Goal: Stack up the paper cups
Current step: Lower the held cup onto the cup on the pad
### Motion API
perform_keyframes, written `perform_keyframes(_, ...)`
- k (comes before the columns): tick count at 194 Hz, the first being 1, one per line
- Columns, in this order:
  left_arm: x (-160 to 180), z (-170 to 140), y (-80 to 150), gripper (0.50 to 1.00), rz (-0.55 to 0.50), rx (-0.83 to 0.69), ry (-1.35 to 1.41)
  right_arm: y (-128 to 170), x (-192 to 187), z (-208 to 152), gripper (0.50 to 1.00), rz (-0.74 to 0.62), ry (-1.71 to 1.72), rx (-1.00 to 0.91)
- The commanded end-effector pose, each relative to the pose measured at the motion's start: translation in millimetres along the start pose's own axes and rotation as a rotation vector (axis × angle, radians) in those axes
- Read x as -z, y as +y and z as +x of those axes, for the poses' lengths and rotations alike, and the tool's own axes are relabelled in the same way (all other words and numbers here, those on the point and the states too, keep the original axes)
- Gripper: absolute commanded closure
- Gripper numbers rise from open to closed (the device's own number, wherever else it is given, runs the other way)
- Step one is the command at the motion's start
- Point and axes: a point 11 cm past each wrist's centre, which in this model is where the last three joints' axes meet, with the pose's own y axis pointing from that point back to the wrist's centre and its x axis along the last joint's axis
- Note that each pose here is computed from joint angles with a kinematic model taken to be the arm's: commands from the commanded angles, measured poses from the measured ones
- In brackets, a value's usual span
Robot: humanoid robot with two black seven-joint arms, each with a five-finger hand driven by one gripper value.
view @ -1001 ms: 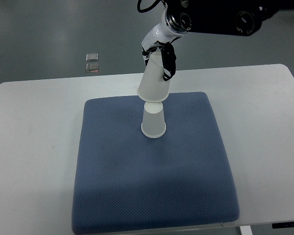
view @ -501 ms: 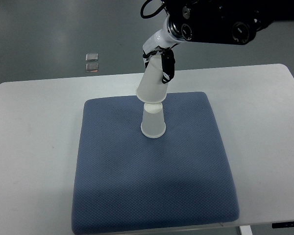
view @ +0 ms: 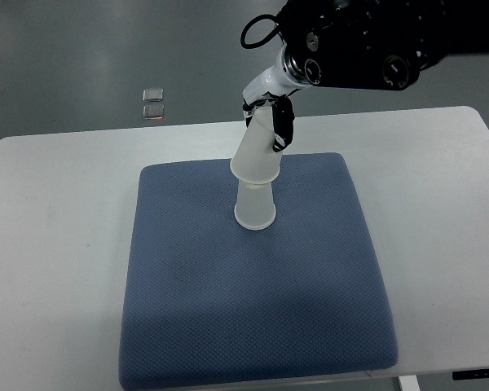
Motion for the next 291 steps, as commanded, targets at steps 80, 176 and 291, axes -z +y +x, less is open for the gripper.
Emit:
perform_keyframes(80, 0.0, 0.0, 0.0, 0.500, 0.000, 0.000, 0.000, -10.9, -1.7, -9.6, 0.877, 0.010, -0.021, 0.000)
perform_keyframes(176, 0.0, 0.1, 0.0, 0.500, 0.000, -0.001, 0.000, -15.1, 2.4, -12.2, 0.863, 0.030, -0.035, -0.005)
perform_keyframes(291, 0.1, 0.6, 0.0, 0.500, 0.000, -0.003, 0.000, -22.0, 0.7, -18.4, 0.758, 0.034, -0.047, -0.007)
